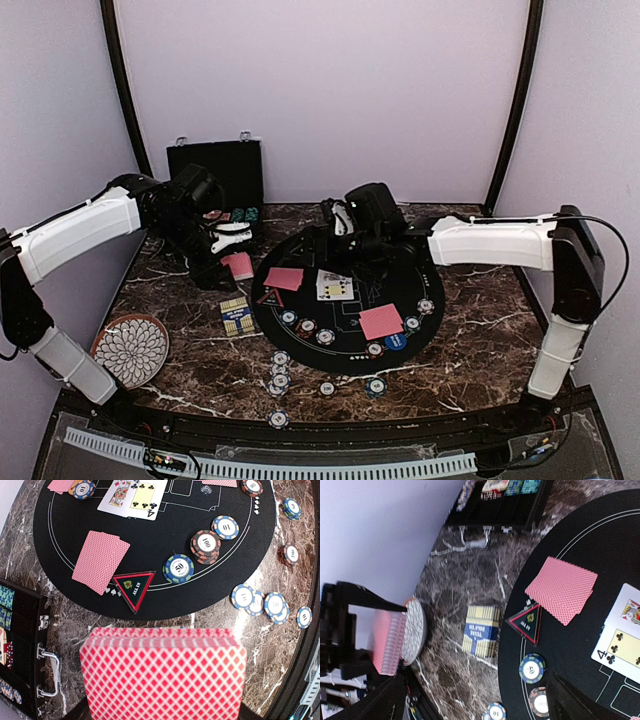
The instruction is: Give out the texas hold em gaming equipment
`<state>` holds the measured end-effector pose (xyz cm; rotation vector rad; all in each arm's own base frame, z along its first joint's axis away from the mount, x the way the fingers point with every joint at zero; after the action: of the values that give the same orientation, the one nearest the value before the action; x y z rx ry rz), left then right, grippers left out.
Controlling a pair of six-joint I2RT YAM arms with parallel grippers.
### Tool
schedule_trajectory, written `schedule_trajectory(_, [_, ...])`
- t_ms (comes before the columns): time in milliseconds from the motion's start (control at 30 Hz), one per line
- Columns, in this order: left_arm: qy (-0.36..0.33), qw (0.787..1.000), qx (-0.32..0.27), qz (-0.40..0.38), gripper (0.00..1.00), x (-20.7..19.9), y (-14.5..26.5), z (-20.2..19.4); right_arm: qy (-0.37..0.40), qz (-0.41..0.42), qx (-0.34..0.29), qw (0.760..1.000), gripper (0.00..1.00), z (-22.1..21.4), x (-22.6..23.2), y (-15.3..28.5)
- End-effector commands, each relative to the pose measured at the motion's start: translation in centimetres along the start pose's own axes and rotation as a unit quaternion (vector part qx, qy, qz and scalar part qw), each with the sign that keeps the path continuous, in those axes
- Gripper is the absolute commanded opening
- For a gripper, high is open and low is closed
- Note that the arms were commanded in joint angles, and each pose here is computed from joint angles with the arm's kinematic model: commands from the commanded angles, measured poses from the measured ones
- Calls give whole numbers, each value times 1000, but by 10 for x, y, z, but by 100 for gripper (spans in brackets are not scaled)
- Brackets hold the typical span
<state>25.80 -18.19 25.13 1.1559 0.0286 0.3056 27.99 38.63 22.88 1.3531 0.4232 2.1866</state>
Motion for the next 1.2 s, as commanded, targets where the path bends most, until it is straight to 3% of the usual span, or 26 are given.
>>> schedule_trajectory(0, [0, 1000, -21, 16, 0, 0, 19, 3, -56, 24, -81, 995, 98, -18, 2, 14])
schedule_trajectory(167, [0, 1000, -19, 14, 0, 1, 17, 4, -90, 29, -112, 989, 98, -26, 6, 32])
schedule_trajectory(300, [1, 1000, -20, 15, 0, 2, 17, 4, -139, 56, -69, 986, 98, -35, -7, 22])
schedule_trajectory(367, [2, 1000, -22, 15, 0, 2, 18, 5, -132, 133, -64, 980, 98, -32, 2, 22])
schedule_trajectory(567, [3, 1000, -21, 12, 0, 1, 18, 5, -57, 121, -15, 991, 98, -7, 27, -3])
schedule_trajectory(767, [2, 1000, -27, 11, 0, 2, 21, 8, -62, 181, 42, 981, 86, -11, 29, -32])
schedule_trajectory(1167, [3, 999, -32, 5, 0, 1, 21, 9, -51, 224, 79, 970, 81, -14, 39, -44])
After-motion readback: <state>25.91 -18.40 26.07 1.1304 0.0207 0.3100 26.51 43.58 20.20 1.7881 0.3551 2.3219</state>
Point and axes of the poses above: each gripper's point midway between its finger pads, its own y axis back along the fingers, its own x axis along the line the jaws close on, z = x × y, the point moved 8 cm from there along y, back along the fingers, and after that the axes turned 5 degrees about -y, right-handed, at the moved point
